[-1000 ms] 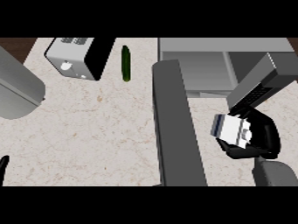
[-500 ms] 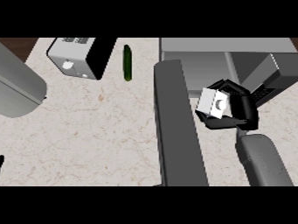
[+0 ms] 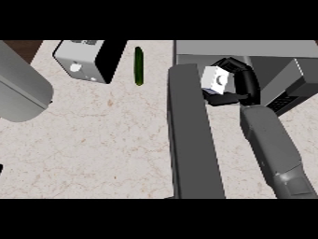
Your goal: Pick up the milk, place it into the microwave and close the microwave
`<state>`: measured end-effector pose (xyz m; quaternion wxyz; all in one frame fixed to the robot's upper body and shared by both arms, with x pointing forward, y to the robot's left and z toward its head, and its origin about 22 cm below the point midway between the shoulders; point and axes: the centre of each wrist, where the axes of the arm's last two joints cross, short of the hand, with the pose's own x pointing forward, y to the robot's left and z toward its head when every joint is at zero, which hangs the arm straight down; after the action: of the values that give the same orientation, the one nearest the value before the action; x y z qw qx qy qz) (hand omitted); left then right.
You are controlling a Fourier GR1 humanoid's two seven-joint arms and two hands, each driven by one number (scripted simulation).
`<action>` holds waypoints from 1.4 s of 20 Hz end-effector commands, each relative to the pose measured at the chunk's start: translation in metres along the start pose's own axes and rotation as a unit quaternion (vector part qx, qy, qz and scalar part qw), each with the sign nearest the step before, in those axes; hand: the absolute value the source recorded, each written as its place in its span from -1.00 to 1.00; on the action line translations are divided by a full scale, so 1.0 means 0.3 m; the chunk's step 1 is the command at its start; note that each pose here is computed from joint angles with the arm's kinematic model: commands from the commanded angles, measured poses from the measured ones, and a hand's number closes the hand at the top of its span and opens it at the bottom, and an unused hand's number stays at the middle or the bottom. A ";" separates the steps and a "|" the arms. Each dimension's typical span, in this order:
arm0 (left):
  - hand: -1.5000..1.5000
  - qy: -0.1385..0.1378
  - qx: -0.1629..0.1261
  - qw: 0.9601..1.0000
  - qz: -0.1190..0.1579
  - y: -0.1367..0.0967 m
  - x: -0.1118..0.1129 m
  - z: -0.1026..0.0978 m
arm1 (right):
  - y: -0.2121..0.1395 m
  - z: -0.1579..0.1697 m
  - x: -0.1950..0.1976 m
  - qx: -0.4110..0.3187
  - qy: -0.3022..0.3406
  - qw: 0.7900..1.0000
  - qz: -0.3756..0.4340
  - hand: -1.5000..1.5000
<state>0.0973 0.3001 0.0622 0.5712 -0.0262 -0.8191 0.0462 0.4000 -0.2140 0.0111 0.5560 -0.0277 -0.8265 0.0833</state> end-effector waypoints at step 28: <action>-1.00 -0.026 -0.063 0.998 -0.012 -0.039 -0.006 -0.142 | -0.057 -0.234 0.099 -0.188 -0.001 0.958 0.219 1.00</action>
<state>0.1329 0.2917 0.0749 0.5507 -0.0558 -0.8328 -0.0052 0.4527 -0.2194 0.0638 0.5291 -0.2547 -0.8082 0.0448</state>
